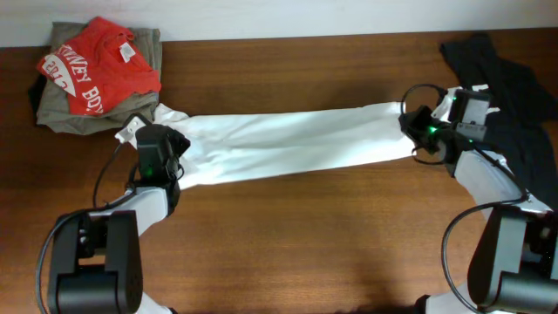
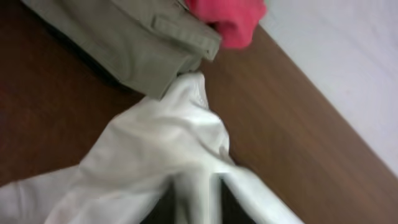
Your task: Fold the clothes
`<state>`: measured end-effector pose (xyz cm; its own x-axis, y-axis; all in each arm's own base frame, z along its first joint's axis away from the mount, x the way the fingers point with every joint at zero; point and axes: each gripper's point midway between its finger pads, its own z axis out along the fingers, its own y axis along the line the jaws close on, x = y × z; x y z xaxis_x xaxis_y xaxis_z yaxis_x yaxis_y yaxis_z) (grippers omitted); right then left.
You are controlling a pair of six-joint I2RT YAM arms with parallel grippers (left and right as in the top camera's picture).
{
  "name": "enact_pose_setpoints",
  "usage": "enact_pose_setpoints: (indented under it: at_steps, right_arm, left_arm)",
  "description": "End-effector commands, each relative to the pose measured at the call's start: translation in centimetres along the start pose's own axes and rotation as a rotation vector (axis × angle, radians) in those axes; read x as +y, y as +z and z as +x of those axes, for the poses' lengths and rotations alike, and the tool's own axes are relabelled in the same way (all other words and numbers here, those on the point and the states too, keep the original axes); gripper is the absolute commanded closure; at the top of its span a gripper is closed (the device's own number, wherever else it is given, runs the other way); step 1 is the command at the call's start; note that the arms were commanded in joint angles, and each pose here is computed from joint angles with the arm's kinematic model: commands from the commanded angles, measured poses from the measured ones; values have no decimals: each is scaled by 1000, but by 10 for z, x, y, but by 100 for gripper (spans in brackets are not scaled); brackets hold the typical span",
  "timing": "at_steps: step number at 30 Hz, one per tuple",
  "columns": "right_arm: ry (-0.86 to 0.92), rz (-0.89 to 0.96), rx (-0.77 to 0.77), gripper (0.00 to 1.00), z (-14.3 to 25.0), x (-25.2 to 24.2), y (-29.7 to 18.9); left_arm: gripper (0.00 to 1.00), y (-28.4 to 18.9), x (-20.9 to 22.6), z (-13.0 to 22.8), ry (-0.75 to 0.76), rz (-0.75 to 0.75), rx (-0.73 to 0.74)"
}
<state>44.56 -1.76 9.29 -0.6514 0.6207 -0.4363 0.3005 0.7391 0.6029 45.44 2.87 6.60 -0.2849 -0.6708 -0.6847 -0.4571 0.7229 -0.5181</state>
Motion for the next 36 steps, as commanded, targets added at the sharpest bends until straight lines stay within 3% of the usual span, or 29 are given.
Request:
enact_pose_setpoints:
  at_steps: [1,2,3,6,8,10,12,17,22,26,28,29,30,31,32,34,36]
  right_arm:
    - [-161,47,-23,33,4,13,8]
    - [-166,48,-22,1,2,14,7]
    - [-150,65,-16,1,-5,11,2]
    - [-102,119,37,1,-25,14,-23]
    - [-119,84,129,1,-14,32,-32]
    - [-109,59,233,1,16,41,-31]
    - [-136,49,264,1,30,53,-27]
    - [-175,38,297,2,47,67,-23]
    - [-168,49,314,1,51,65,-24]
    - [-168,49,315,1,51,64,-24]
    - [-163,56,326,1,54,63,-25]
    - [-162,57,329,1,54,62,-26]
    - [-162,58,330,1,55,62,-26]
    - [-160,60,333,1,55,62,-26]
    - [-161,61,336,1,56,61,-26]
    - [-159,67,341,1,57,60,-27]
    - [-160,113,336,1,57,52,-28]
  left_arm:
    - [36,5,-14,-12,117,52,-47]
    - [13,1,-45,-19,292,169,-38]
    - [1,-6,-60,-28,332,205,-32]
    - [1,-37,-75,-45,342,169,72]
    - [1,-73,-53,-6,341,90,357]
    - [1,-102,-11,54,211,-57,666]
    - [1,-111,-12,76,173,-27,786]
    - [1,-87,-8,86,81,-64,785]
    - [1,-51,-30,72,78,43,663]
    - [3,-47,-16,89,42,-13,714]
    - [10,-38,-12,95,43,-16,717]
    - [19,-35,-15,92,44,-1,702]
    - [30,-33,-19,89,46,13,686]
    - [53,-29,-24,84,49,39,658]
    - [64,-25,-29,79,51,60,634]
    - [75,-21,-37,72,55,93,598]
    - [99,-8,-44,62,64,127,533]
